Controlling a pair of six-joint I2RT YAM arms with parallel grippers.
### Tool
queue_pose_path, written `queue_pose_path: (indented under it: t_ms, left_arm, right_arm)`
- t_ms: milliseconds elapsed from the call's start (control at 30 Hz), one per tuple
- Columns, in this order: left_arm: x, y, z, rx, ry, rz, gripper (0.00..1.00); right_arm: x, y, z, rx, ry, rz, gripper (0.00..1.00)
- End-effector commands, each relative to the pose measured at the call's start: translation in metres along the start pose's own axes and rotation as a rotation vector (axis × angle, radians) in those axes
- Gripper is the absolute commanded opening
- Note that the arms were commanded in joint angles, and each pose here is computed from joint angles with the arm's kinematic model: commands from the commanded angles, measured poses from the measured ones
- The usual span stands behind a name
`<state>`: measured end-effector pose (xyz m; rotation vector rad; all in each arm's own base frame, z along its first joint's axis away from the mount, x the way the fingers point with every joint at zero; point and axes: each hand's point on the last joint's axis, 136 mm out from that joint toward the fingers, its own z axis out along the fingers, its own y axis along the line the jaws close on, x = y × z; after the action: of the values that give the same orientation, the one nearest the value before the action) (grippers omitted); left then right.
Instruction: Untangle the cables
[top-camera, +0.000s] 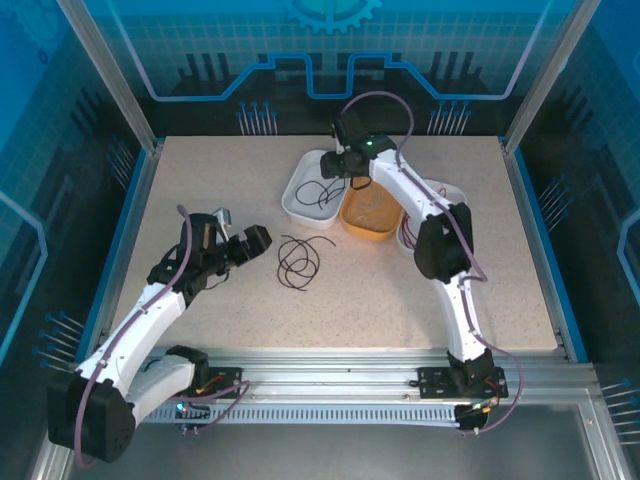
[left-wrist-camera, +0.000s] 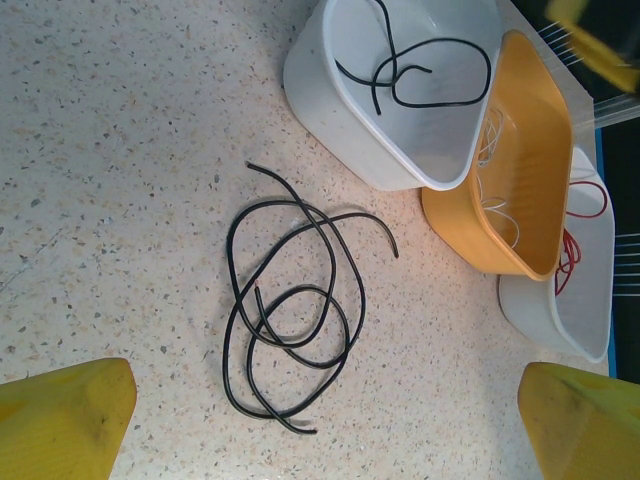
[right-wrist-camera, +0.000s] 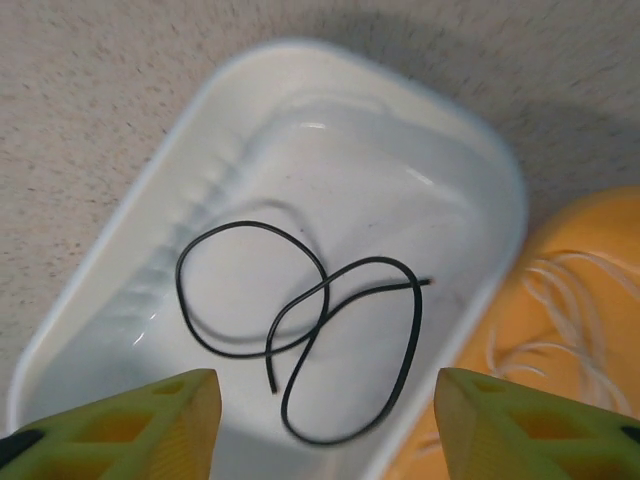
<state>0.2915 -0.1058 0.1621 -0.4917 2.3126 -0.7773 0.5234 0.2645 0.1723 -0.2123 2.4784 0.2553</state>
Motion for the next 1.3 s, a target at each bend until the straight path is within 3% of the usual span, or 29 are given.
queue_pose_path:
  t_ms: [0,300,567,733,933,1267]
  left_arm:
    - [0.003,0.005,0.002,-0.005,0.016,-0.035,0.99]
    - [0.001,0.013,0.002,-0.049,0.009,-0.058,0.99]
    - [0.002,0.042,0.004,-0.172,-0.006,-0.126,0.99]
    - [0.003,0.045,0.007,-0.17,-0.001,-0.139,0.99]
    - [0.01,0.046,0.012,-0.157,0.033,-0.13,0.99]
    - [0.023,0.055,0.015,-0.168,0.056,-0.145,0.99]
  right_arm:
    - [-0.008,0.006,-0.041,0.04,-0.075,-0.048,0.58]
    - [0.065,0.045,-0.073,0.055,-0.025,-0.212,0.44]
    - [0.173,0.081,-0.05,0.034,0.19,-0.263,0.39]
    - [0.213,0.081,-0.03,0.062,0.263,-0.171,0.38]
    - [0.224,0.082,-0.007,0.063,0.28,-0.114,0.38]
    - [0.231,0.076,0.026,0.058,0.308,-0.066,0.27]
